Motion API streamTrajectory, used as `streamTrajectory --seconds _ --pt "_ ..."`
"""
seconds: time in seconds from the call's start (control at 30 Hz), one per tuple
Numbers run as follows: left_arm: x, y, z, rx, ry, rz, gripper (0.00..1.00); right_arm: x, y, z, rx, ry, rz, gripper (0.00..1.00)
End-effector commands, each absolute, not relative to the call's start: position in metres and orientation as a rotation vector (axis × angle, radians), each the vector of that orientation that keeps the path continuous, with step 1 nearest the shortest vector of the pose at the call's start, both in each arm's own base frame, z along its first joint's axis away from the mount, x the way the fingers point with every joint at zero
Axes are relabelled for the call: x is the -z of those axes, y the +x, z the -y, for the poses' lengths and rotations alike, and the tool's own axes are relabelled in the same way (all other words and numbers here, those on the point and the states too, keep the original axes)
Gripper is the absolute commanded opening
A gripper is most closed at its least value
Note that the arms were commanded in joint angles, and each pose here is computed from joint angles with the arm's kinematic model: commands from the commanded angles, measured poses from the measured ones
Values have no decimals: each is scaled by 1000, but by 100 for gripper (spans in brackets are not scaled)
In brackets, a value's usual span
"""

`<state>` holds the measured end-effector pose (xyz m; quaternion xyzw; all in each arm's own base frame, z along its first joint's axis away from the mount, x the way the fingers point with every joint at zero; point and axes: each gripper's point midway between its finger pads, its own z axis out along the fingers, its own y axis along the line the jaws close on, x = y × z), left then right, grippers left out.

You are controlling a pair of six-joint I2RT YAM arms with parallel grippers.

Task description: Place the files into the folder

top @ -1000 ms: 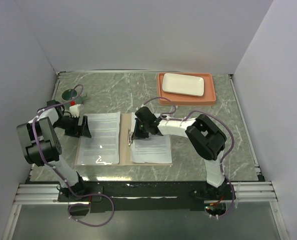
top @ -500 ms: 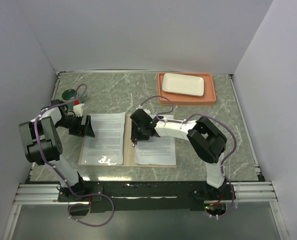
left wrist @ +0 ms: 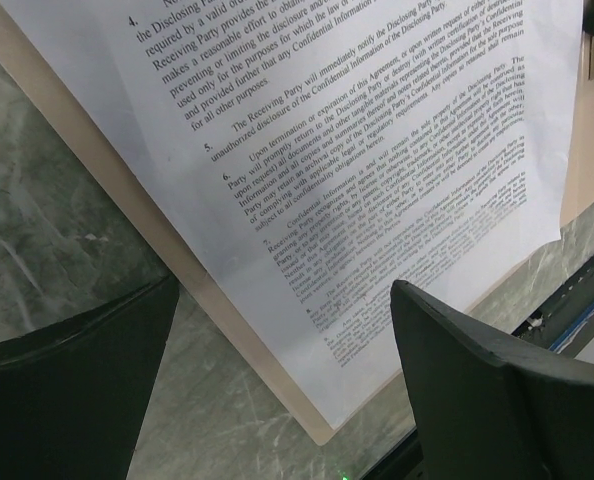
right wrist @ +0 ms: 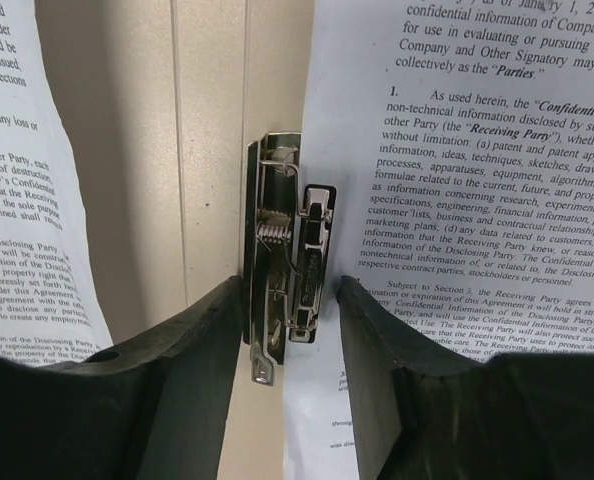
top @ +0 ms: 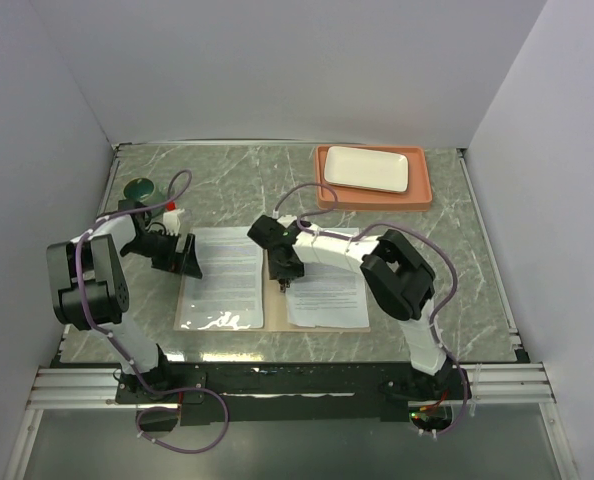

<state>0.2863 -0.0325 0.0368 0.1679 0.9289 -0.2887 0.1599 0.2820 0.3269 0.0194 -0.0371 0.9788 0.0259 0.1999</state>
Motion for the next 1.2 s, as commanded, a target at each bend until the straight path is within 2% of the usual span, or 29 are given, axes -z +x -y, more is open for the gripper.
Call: streamTrajectory --seconds 0.0,0.5,0.6,0.7,1.0,1.17 --pt "-38 270 37 845 553 -2648 96 -13 277 -302 148 -135 -2760 48" --pt "-35 263 36 817 585 -2645 96 -7 279 -307 192 -163 -2782 38" --pt "-37 263 35 811 576 -2646 96 4 273 -300 214 -160 -2800 33" --pt "-43 268 30 781 566 -2643 96 17 263 -291 197 -133 -2819 24" --pt "-42 282 0 702 439 -2661 96 38 243 -276 34 -31 -2874 5" --pt "-39 281 7 775 424 -2654 96 49 238 -274 -84 22 -2900 2"
